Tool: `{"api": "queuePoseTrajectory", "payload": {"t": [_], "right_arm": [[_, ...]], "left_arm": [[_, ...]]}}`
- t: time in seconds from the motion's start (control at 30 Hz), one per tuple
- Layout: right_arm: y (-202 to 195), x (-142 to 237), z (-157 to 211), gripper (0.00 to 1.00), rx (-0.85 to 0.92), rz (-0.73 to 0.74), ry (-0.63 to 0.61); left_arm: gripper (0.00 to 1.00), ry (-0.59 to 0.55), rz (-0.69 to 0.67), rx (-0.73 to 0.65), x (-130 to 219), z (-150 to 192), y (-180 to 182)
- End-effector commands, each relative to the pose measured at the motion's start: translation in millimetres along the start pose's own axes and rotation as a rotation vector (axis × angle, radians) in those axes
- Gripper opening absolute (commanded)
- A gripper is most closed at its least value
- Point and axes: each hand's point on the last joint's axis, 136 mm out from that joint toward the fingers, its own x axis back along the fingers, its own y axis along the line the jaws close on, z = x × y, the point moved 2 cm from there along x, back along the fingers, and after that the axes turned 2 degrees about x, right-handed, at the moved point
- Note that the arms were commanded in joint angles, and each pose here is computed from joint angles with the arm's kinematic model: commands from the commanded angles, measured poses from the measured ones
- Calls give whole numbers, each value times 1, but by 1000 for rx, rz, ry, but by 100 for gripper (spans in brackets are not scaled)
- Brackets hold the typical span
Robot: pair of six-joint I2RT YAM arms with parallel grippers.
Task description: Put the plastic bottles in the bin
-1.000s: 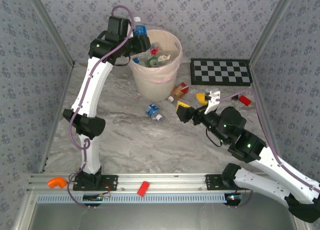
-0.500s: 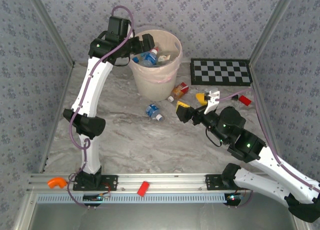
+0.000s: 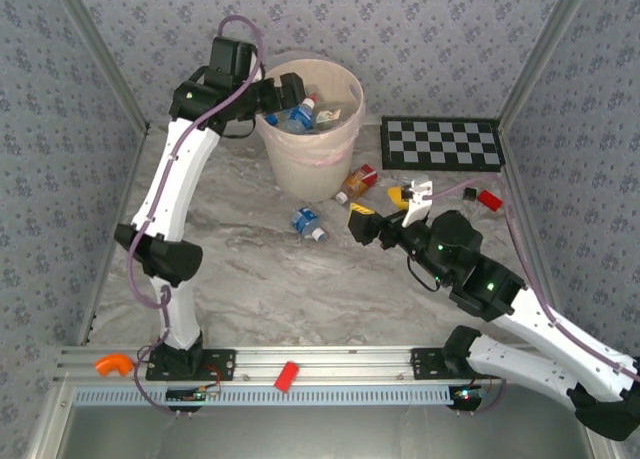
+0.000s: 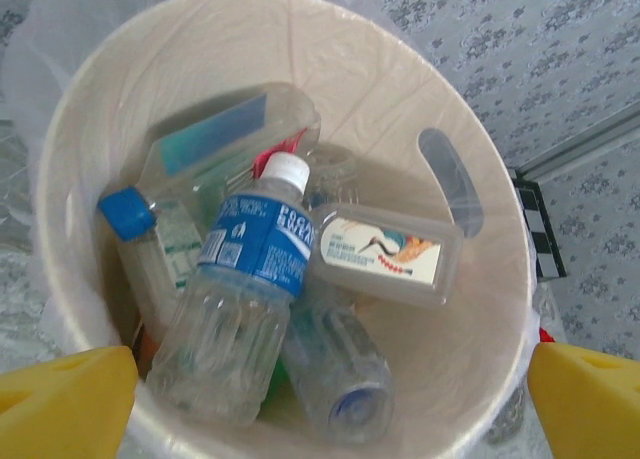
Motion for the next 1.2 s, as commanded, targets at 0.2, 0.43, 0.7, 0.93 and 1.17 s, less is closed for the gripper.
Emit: {"api": "queuePoseTrajectory", "payload": {"t": [0.2, 0.43, 0.7, 0.93, 1.17], "right_arm": [[2, -30, 32, 99, 69, 24, 128], [-6, -68, 75, 99, 137, 87, 238], [-1, -116, 130, 100, 211, 61, 395], [-4, -155, 180, 96, 272, 77, 548], [-12, -187, 216, 93, 312, 108, 613]], "left_arm": [[100, -122, 35, -29, 66, 14, 8], [100, -159, -41, -20, 96, 57, 52], [100, -155, -130, -7, 122, 115, 99], [100, -170, -128, 42, 135, 150, 122], [100, -169, -163, 42, 150, 172, 139]]}}
